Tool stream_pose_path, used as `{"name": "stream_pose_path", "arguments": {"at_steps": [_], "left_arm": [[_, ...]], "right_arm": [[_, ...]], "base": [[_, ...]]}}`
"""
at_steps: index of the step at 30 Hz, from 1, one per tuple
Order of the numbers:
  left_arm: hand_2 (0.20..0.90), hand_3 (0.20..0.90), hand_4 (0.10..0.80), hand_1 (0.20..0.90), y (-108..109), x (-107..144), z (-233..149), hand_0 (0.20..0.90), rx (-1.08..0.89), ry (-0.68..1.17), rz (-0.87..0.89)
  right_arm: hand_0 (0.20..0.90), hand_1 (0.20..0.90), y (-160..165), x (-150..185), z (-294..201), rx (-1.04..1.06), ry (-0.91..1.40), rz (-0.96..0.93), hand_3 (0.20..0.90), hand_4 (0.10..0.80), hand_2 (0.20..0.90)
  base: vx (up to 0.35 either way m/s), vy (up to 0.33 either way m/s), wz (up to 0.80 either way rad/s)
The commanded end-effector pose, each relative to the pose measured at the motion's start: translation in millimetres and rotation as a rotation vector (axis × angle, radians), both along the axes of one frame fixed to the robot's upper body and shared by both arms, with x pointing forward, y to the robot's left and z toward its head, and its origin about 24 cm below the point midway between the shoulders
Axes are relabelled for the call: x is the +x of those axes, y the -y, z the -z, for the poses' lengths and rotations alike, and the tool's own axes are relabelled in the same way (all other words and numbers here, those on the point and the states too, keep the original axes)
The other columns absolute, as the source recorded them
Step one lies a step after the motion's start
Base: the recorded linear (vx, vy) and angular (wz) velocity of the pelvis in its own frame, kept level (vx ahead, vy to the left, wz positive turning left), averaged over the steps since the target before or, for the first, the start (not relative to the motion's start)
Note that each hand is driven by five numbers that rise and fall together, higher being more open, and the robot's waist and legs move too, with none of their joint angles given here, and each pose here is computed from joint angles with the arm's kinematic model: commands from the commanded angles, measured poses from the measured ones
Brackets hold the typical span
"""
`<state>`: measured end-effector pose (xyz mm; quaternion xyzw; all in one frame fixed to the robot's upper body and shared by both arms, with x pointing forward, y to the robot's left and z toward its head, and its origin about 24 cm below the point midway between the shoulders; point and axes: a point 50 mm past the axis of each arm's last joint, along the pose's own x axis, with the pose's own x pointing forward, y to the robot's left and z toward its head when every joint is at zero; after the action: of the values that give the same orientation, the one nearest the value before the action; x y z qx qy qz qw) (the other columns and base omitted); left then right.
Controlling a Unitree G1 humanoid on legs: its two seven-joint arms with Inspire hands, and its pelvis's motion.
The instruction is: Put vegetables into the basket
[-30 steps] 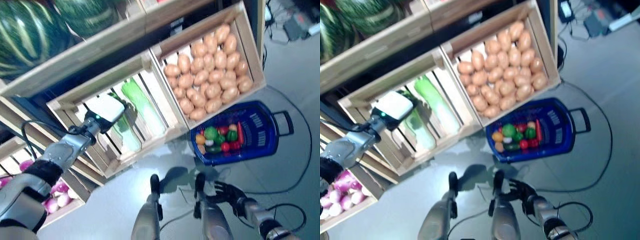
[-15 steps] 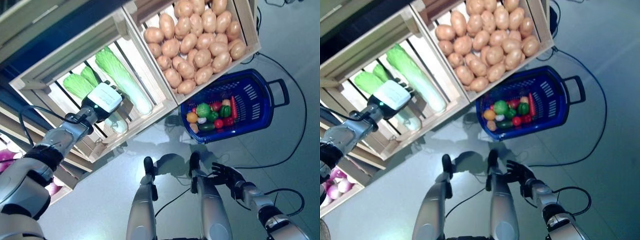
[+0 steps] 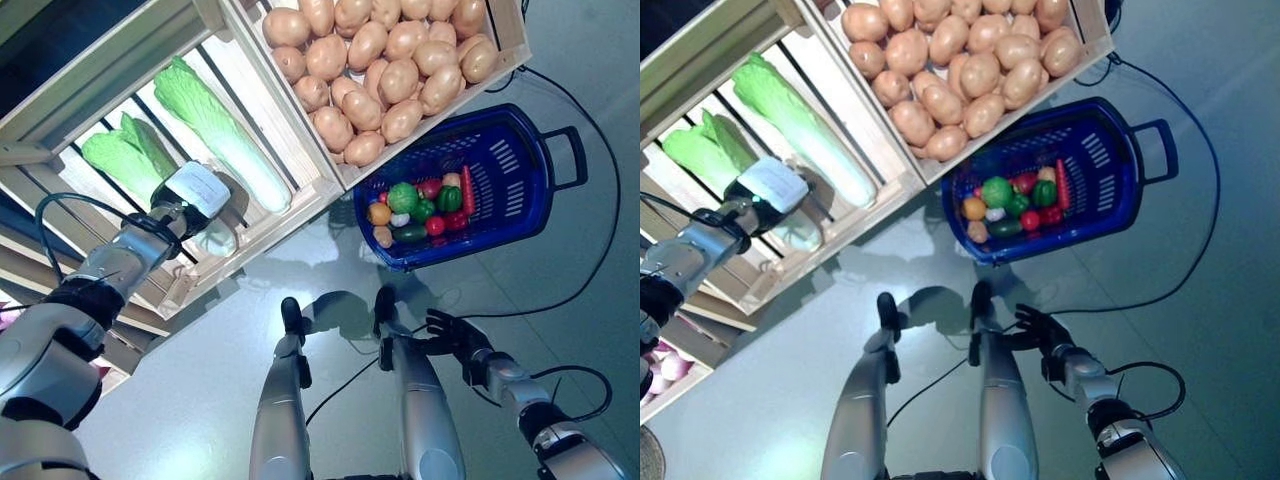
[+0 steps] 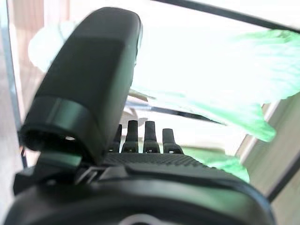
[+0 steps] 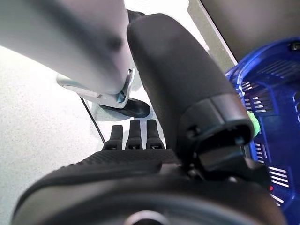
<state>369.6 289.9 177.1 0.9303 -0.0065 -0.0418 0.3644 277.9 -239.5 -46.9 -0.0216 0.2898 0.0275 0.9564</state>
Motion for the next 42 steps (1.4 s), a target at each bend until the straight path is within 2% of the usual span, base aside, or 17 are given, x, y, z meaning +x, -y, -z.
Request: {"name": "stream_pose_path", "arguments": {"at_steps": [1,3,6,9,14,24,31,42], "left_arm": [[0.9,0.9,0.8,0.9,-33,-7,-84,0.9,0.001,0.274,-0.194],[0.9,0.9,0.8,0.9,-39,-11,-89,0.9,-0.054,0.319,-0.259],[0.9,0.9,0.8,0.9,-43,-17,-100,0.9,-0.103,0.424,-0.237],[0.9,0.9,0.8,0.9,-34,-28,-124,0.9,-0.129,0.587,-0.076],[0.9,0.9,0.8,0.9,-26,-43,-138,0.9,-0.113,0.681,0.082],[0.9,0.9,0.8,0.9,-41,-56,-125,0.9,-0.058,0.681,0.144],[0.9,0.9,0.8,0.9,-44,-53,-122,0.9,-0.016,0.644,0.193],[0.9,0.9,0.8,0.9,-52,-48,-121,0.9,0.026,0.578,0.148]], "right_arm": [[0.9,0.9,19,-1,-14,-0.027,0.077,0.045,0.9,0.8,0.9],[0.9,0.9,18,-1,-14,-0.021,0.083,0.046,0.9,0.8,0.9],[0.9,0.9,17,-3,-13,-0.014,0.088,0.052,0.9,0.8,0.9],[0.9,0.9,20,-11,-9,-0.003,0.085,0.083,0.9,0.8,0.9],[0.9,0.9,22,-19,-6,0.01,0.089,0.113,0.9,0.8,0.9],[0.9,0.9,21,-19,-9,0.014,0.122,0.101,0.9,0.8,0.9],[0.9,0.9,21,-16,-15,0.016,0.151,0.092,0.9,0.8,0.9],[0.9,0.9,18,-11,-26,0.017,0.209,0.092,0.9,0.8,0.9]], "base": [[0.0,0.0,0.0],[0.01,-0.001,-0.02],[0.008,-0.013,0.0],[0.021,-0.029,0.0],[0.011,-0.031,0.07],[0.005,-0.003,0.05],[0.0,0.0,0.0],[0.002,0.034,0.0]]}}
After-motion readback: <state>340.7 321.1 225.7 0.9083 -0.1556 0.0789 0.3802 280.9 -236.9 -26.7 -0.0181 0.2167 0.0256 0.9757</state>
